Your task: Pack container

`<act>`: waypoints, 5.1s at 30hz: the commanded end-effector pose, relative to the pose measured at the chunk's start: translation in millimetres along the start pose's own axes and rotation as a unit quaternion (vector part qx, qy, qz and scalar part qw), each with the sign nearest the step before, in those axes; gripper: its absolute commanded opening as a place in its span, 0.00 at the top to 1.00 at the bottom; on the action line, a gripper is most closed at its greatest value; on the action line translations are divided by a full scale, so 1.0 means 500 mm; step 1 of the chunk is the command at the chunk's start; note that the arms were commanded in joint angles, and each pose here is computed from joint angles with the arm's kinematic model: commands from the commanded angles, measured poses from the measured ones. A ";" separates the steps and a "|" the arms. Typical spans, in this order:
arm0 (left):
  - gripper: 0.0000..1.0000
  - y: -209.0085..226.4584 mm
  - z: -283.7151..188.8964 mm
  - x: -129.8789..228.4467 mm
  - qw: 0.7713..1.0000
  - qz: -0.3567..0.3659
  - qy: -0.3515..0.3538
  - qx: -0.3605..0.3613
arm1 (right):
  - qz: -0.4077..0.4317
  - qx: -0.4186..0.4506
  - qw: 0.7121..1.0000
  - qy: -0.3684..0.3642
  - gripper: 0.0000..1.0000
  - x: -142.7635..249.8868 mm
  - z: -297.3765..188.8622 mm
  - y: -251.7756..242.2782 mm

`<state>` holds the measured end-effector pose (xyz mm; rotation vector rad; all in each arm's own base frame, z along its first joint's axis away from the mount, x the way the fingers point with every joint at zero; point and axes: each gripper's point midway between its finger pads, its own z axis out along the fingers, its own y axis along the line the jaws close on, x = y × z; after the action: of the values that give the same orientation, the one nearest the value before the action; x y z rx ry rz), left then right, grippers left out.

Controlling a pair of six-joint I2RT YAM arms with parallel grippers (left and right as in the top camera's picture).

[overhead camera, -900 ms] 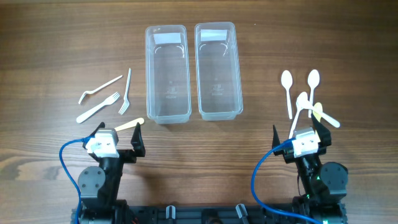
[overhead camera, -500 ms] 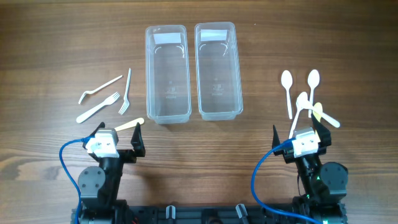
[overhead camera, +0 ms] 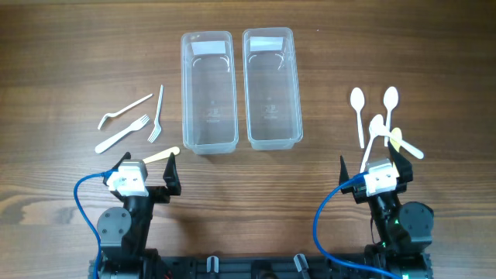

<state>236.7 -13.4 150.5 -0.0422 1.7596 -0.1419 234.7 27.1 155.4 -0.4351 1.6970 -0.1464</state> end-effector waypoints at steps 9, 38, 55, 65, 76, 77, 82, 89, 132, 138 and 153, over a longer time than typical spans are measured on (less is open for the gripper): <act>0.00 -0.006 -0.020 -0.072 0.999 -0.043 -0.030 -0.001 | -0.010 -0.002 1.000 -0.006 0.00 -0.005 -0.001 0.001; 0.01 0.092 0.291 -0.026 0.883 -0.034 0.435 -0.172 | -0.010 -0.002 1.000 -0.006 0.00 -0.005 -0.001 0.001; 0.53 0.079 0.348 0.166 0.836 0.051 0.542 -0.067 | -0.010 -0.002 1.000 -0.006 0.00 -0.005 -0.001 0.001; 0.55 0.088 0.350 0.208 0.823 0.051 0.563 -0.067 | -0.010 -0.002 1.000 -0.006 0.00 -0.005 -0.001 0.001; 0.96 0.098 0.349 0.252 0.808 0.048 0.583 -0.069 | -0.010 -0.002 1.000 -0.006 0.00 -0.005 -0.001 0.001; 0.96 0.098 0.350 0.252 0.809 0.048 0.582 -0.069 | -0.010 -0.002 1.000 -0.006 0.00 -0.005 -0.001 0.001; 0.96 0.118 0.391 0.164 0.835 0.065 0.538 -0.097 | -0.010 -0.002 1.000 -0.006 0.00 -0.005 -0.001 0.001; 0.96 0.103 0.467 -0.153 0.913 0.000 0.387 -0.132 | -0.010 -0.002 1.000 -0.006 0.00 -0.005 -0.001 0.001; 0.17 -0.046 0.439 -0.085 0.868 -0.147 0.450 -0.151 | -0.010 -0.002 1.000 -0.006 0.00 -0.005 -0.001 0.001; 0.00 0.112 0.427 -0.100 0.811 -0.330 0.394 -0.281 | -0.010 -0.002 1.000 -0.006 0.00 -0.005 -0.001 0.001; 0.22 0.269 0.335 -0.014 0.600 -0.543 0.264 -0.525 | -0.010 -0.002 1.000 -0.006 0.00 -0.005 -0.001 0.001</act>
<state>423.2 96.3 133.4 -1.8933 2.1470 -0.0661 234.7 27.1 155.0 -0.4443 1.6957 -0.1540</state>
